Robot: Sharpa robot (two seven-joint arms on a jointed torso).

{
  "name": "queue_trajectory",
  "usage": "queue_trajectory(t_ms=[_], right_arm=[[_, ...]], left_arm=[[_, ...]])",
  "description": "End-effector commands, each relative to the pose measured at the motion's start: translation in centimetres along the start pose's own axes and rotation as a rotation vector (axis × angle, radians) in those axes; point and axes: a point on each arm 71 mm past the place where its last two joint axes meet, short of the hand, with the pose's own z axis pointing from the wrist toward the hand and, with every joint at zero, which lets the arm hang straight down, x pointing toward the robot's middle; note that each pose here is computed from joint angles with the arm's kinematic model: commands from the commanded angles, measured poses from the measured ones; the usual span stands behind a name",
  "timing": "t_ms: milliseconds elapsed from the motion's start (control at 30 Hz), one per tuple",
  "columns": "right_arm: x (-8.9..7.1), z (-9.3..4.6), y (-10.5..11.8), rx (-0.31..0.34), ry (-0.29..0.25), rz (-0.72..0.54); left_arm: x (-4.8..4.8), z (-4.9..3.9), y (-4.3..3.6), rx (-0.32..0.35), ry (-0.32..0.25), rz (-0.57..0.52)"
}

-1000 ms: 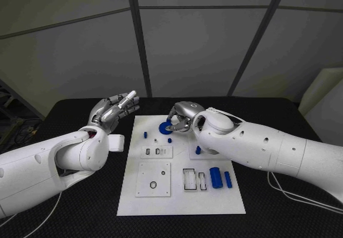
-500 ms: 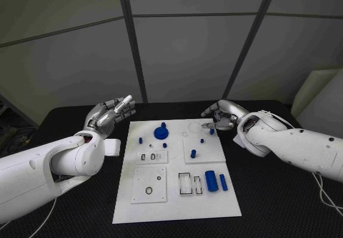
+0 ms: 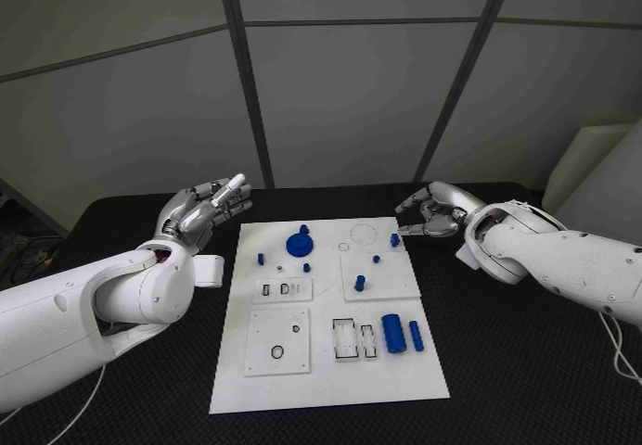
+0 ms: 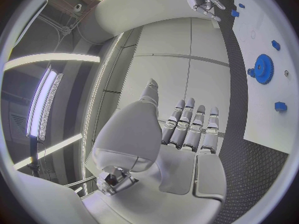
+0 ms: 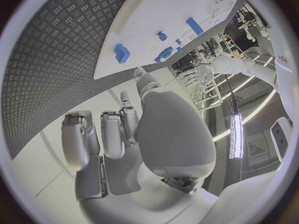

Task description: Assemble the parts on the task board

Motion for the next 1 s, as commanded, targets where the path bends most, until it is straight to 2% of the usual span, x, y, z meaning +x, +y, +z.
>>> queue_trajectory(t_ms=[33,533,1000], right_arm=[[0.5,0.1,0.0,-0.022,0.046,-0.009],[1.6,0.1,-0.7,-0.001,0.092,-0.03],[2.0,0.4,-0.7,0.008,0.104,-0.046]], left_arm=[[0.18,0.08,-0.15,0.013,0.016,-0.005],[-0.09,0.17,-0.13,0.015,0.007,0.0],[-0.13,0.24,-0.08,0.014,0.005,0.001]])
